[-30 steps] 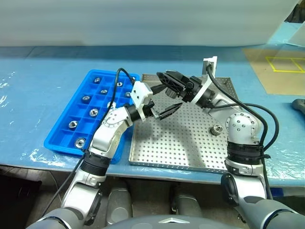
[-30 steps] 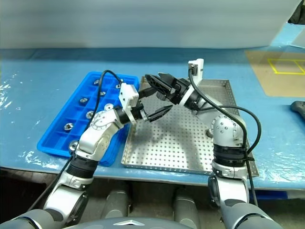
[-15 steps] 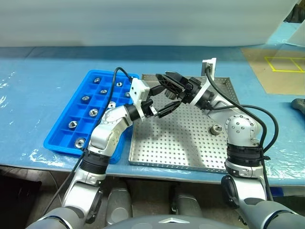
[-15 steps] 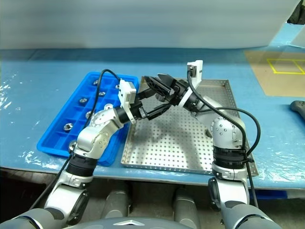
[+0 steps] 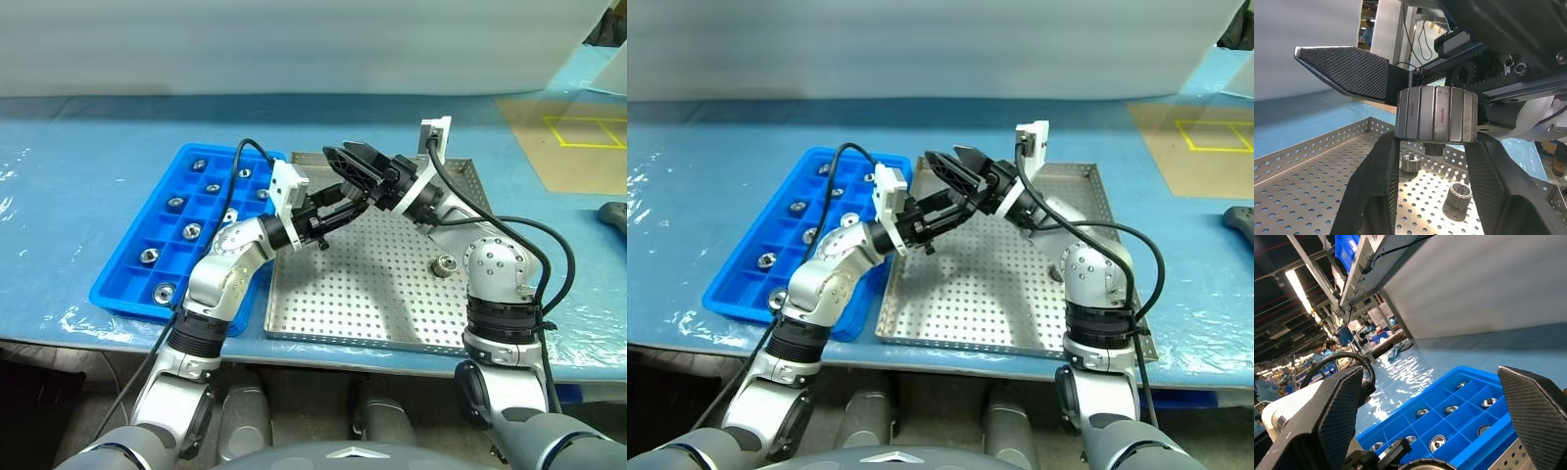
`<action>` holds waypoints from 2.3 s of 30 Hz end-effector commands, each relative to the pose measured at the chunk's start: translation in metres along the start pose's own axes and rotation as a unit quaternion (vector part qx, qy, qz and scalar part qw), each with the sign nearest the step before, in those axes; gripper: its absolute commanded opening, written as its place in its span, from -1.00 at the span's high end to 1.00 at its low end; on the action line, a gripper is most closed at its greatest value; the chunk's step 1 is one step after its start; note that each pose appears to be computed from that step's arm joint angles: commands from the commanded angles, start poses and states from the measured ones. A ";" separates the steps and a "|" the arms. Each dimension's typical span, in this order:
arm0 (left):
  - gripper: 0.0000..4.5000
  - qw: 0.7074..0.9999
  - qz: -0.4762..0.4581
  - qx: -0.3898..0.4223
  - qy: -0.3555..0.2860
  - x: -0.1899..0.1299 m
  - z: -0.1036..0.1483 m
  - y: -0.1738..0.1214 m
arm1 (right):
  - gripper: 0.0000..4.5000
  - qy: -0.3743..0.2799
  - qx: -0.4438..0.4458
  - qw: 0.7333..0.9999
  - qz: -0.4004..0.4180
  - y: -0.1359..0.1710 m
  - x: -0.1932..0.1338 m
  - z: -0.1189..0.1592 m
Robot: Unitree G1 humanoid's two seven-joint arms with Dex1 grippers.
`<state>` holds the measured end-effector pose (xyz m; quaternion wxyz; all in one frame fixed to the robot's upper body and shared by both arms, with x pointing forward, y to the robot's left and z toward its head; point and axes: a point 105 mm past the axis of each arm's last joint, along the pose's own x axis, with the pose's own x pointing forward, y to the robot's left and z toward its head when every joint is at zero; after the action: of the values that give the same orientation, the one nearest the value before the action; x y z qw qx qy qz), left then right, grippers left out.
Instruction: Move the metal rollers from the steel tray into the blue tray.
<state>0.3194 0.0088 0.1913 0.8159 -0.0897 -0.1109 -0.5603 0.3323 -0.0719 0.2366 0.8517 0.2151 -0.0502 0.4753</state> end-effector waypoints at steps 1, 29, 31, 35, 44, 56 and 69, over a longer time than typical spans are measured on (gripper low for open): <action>0.28 0.998 -0.015 0.023 -0.062 0.004 0.034 -0.008 | -1.00 0.006 -0.003 1.000 0.012 0.007 0.000 -0.004; 0.28 0.973 0.038 -0.218 -0.070 -0.044 0.024 -0.003 | -1.00 0.016 -0.016 1.000 -0.005 -0.002 -0.007 -0.005; 0.28 0.975 0.050 -0.208 -0.055 -0.050 0.020 -0.003 | -1.00 0.014 -0.022 1.000 -0.010 -0.005 -0.008 -0.002; 0.28 0.980 0.089 -0.176 -0.032 -0.061 0.014 0.002 | -1.00 0.016 -0.036 0.999 -0.016 -0.010 -0.013 0.005; 0.28 0.983 0.159 -0.091 0.004 -0.082 0.018 0.005 | -1.00 0.125 -0.123 0.984 0.007 -0.014 -0.031 -0.020; 0.28 0.965 0.258 -0.016 0.032 -0.106 0.019 -0.001 | -1.00 0.214 -0.169 0.961 0.054 -0.025 -0.040 -0.051; 0.28 0.896 0.432 0.012 0.101 -0.152 0.003 -0.005 | -1.00 0.247 -0.167 0.947 0.117 -0.026 -0.023 -0.072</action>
<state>0.2667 0.1413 0.1356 0.9817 -0.0717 0.0452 -0.1707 0.3326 -0.0766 0.1453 0.8066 -0.0497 0.0811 0.5833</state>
